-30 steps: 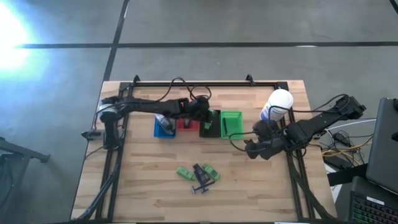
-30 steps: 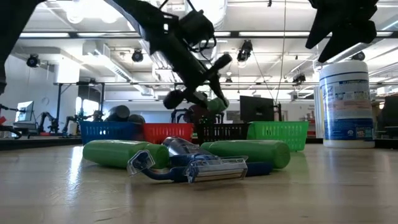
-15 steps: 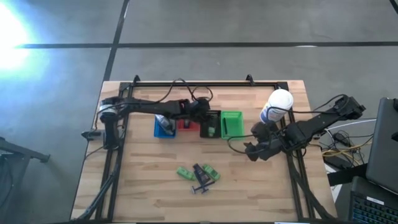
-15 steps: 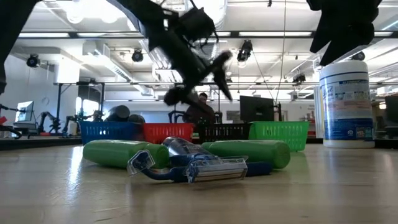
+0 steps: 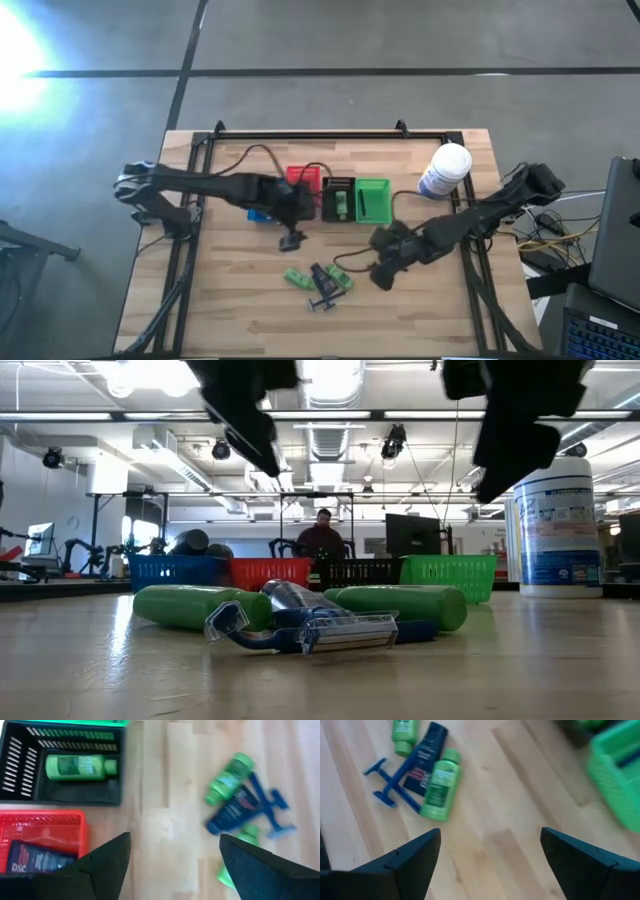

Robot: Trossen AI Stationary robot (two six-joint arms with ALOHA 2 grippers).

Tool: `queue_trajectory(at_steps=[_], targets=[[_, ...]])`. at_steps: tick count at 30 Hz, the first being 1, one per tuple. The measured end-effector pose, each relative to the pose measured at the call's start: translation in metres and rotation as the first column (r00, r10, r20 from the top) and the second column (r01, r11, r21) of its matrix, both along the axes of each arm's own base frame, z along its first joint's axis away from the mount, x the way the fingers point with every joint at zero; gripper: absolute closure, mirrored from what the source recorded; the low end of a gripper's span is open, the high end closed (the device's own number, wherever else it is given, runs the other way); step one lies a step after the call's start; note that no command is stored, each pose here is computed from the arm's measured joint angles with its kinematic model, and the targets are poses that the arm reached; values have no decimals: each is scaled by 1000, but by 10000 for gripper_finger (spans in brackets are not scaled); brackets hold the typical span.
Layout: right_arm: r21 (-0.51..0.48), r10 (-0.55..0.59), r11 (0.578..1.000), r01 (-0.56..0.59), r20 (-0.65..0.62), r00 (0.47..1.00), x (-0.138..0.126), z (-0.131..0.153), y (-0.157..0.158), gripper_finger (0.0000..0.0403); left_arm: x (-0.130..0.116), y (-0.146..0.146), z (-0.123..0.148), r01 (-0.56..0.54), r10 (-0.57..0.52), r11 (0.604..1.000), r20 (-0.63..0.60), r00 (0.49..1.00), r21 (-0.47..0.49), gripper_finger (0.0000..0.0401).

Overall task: Pick & Place Travel size toiletries
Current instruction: Put the green shampoo into the black bin

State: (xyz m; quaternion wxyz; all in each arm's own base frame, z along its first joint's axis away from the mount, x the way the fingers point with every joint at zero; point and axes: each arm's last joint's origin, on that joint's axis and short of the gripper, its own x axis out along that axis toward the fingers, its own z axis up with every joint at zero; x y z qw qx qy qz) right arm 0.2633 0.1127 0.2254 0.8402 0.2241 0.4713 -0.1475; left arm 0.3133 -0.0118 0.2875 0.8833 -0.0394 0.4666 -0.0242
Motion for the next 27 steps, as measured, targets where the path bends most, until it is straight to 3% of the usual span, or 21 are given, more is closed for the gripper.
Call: queue_trajectory(at_steps=[4,11,22,27], targets=[[17,34,999,-34,-16,999,29,-13,16,48,-28,-11,5,32,-32,999,22,999,-7,96],[-12,24,1000,-25,-74,997,72,-39,39,48,-73,-11,-1,-39,42,997,44,998,-68,96],[-38,-32,999,23,-250,968,109,-84,43,82,-119,-9,-2,-31,41,996,123,992,-87,96],[-47,-50,998,36,-326,944,113,-86,33,130,-134,-8,-3,-36,50,994,143,989,-100,96]])
